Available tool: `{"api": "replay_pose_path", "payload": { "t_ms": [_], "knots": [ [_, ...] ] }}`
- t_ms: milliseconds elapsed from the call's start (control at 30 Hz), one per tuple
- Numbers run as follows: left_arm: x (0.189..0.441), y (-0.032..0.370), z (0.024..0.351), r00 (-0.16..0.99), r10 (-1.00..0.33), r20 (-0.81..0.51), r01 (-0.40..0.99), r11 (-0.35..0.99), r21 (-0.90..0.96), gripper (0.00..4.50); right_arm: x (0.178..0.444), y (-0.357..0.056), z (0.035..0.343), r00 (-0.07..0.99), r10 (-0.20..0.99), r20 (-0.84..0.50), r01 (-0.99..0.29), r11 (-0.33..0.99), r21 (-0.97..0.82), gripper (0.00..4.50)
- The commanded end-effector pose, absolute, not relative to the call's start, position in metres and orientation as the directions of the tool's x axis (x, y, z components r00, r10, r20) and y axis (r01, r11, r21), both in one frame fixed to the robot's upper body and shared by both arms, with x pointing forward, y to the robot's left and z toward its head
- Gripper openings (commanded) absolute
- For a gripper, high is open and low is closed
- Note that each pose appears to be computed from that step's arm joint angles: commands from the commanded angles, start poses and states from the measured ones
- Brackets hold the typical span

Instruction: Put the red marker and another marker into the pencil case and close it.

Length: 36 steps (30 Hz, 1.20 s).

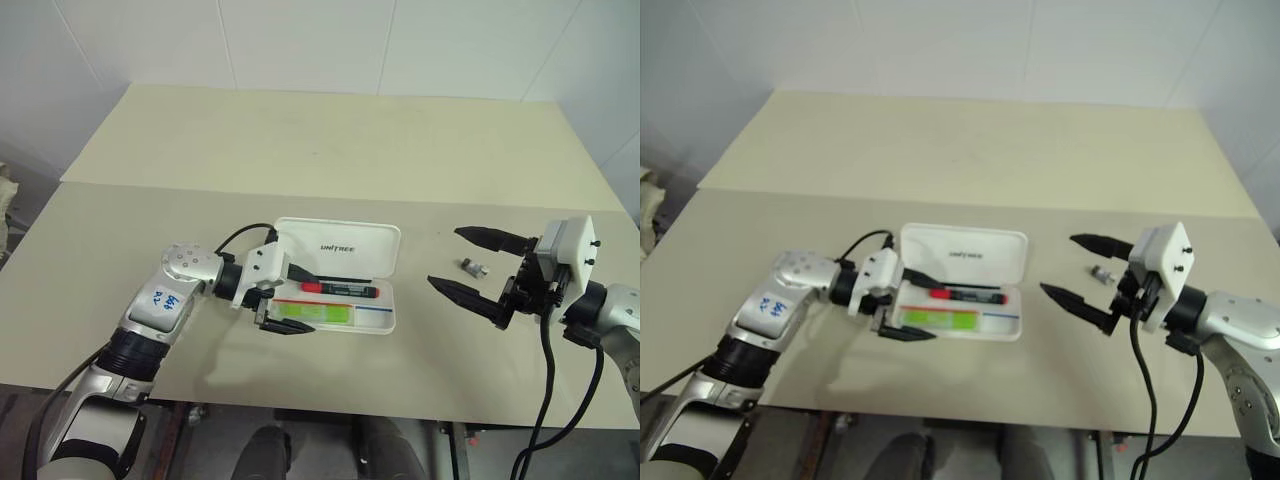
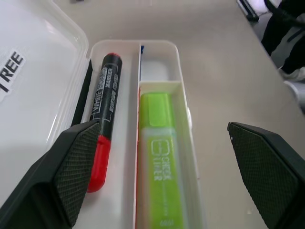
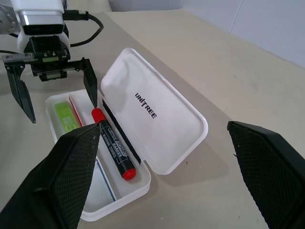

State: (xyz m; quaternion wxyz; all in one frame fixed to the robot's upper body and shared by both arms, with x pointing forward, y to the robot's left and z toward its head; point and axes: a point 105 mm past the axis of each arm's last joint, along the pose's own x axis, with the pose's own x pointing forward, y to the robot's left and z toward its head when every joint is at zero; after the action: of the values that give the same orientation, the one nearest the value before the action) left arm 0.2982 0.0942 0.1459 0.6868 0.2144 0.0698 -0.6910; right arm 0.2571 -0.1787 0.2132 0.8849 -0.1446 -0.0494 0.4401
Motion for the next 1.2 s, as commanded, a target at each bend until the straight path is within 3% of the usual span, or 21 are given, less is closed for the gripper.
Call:
{"api": "replay_pose_path", "payload": {
  "t_ms": [33, 267, 567, 833, 1100, 1200],
  "knots": [
    [0.289, 0.095, 0.176, 0.006, -0.961, -0.277, 0.973, -0.058, 0.223, 4.47, 0.263, -0.183, 0.218, 0.609, 0.793, -0.017, -0.758, 0.575, -0.309, 4.5],
    [0.291, 0.104, 0.222, 0.004, -0.992, -0.127, 0.968, -0.028, 0.25, 4.47, 0.305, -0.218, 0.19, 0.708, 0.689, -0.151, -0.7, 0.658, -0.279, 4.5],
    [0.29, 0.113, 0.269, -0.002, -1.0, -0.023, 0.966, -0.007, 0.26, 4.47, 0.339, -0.244, 0.161, 0.702, 0.662, -0.263, -0.713, 0.659, -0.241, 4.5],
    [0.286, 0.122, 0.273, 0.024, -0.998, -0.059, 0.967, 0.008, 0.253, 4.47, 0.351, -0.277, 0.149, 0.715, 0.621, -0.322, -0.695, 0.681, -0.229, 4.5],
    [0.281, 0.121, 0.271, 0.04, -0.997, -0.071, 0.964, 0.02, 0.264, 4.47, 0.353, -0.29, 0.115, 0.707, 0.594, -0.384, -0.684, 0.712, -0.158, 4.5],
    [0.282, 0.121, 0.273, 0.042, -0.997, -0.067, 0.964, 0.023, 0.266, 4.5, 0.356, -0.288, 0.109, 0.705, 0.603, -0.373, -0.683, 0.72, -0.127, 3.84]
  ]
}}
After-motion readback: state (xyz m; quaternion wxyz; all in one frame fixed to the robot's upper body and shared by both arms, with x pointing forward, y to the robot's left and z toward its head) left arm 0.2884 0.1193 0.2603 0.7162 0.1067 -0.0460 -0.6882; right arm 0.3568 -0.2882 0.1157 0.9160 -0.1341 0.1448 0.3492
